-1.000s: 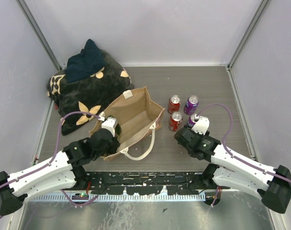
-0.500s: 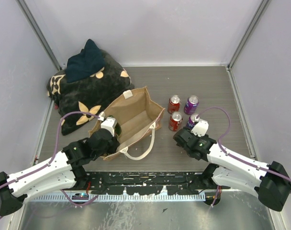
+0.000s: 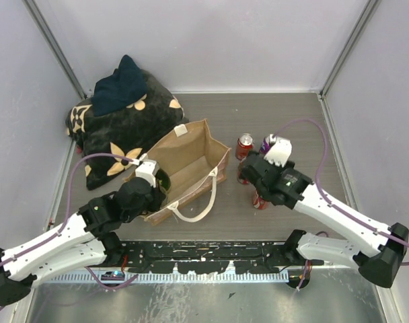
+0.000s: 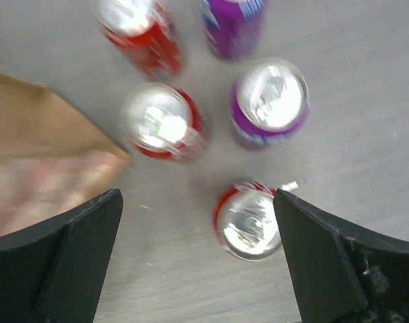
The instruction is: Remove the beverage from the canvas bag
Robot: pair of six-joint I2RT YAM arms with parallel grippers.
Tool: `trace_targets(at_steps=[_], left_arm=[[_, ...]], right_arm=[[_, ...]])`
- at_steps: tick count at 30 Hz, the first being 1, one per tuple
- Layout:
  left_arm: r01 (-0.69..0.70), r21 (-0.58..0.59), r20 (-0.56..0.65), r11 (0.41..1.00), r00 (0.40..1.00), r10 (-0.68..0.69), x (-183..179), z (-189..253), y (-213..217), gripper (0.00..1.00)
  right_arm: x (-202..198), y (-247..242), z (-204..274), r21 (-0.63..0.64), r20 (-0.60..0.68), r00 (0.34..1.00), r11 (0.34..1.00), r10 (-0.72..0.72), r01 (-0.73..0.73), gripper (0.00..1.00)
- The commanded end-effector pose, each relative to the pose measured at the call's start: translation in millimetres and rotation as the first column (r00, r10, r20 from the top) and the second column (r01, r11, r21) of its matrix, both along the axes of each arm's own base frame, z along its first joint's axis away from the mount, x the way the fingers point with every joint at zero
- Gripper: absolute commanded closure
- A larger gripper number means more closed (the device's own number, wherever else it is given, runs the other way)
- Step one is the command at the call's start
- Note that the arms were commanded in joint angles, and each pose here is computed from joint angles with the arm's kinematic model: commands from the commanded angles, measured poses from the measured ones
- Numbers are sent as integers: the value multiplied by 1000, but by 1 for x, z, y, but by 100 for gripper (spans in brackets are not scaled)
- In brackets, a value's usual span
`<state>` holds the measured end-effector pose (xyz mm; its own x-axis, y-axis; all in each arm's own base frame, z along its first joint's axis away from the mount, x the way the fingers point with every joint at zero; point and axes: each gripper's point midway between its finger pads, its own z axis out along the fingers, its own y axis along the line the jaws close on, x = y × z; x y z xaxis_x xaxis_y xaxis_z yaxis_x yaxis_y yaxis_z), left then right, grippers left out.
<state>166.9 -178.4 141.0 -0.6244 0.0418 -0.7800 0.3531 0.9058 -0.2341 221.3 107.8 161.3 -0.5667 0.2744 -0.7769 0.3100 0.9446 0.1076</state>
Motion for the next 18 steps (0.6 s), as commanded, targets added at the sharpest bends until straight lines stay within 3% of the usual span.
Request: trace_targets(at_steps=[1, 5, 8, 18], left_arm=[[-41, -13, 81, 999, 996, 42, 7, 40, 12, 81], [-70, -55, 139, 996, 987, 78, 12, 66, 18, 75], [-89, -82, 172, 993, 980, 102, 14, 82, 23, 74], [-117, -137, 243, 984, 959, 148, 13, 124, 41, 74]], right_arm=[[22, 3, 93, -68, 174, 983, 997, 58, -47, 0], [38, 27, 148, -65, 254, 955, 988, 154, -142, 3], [49, 53, 164, -62, 274, 930, 970, 243, -235, 11], [64, 161, 158, -91, 268, 769, 810, 581, -580, 19]])
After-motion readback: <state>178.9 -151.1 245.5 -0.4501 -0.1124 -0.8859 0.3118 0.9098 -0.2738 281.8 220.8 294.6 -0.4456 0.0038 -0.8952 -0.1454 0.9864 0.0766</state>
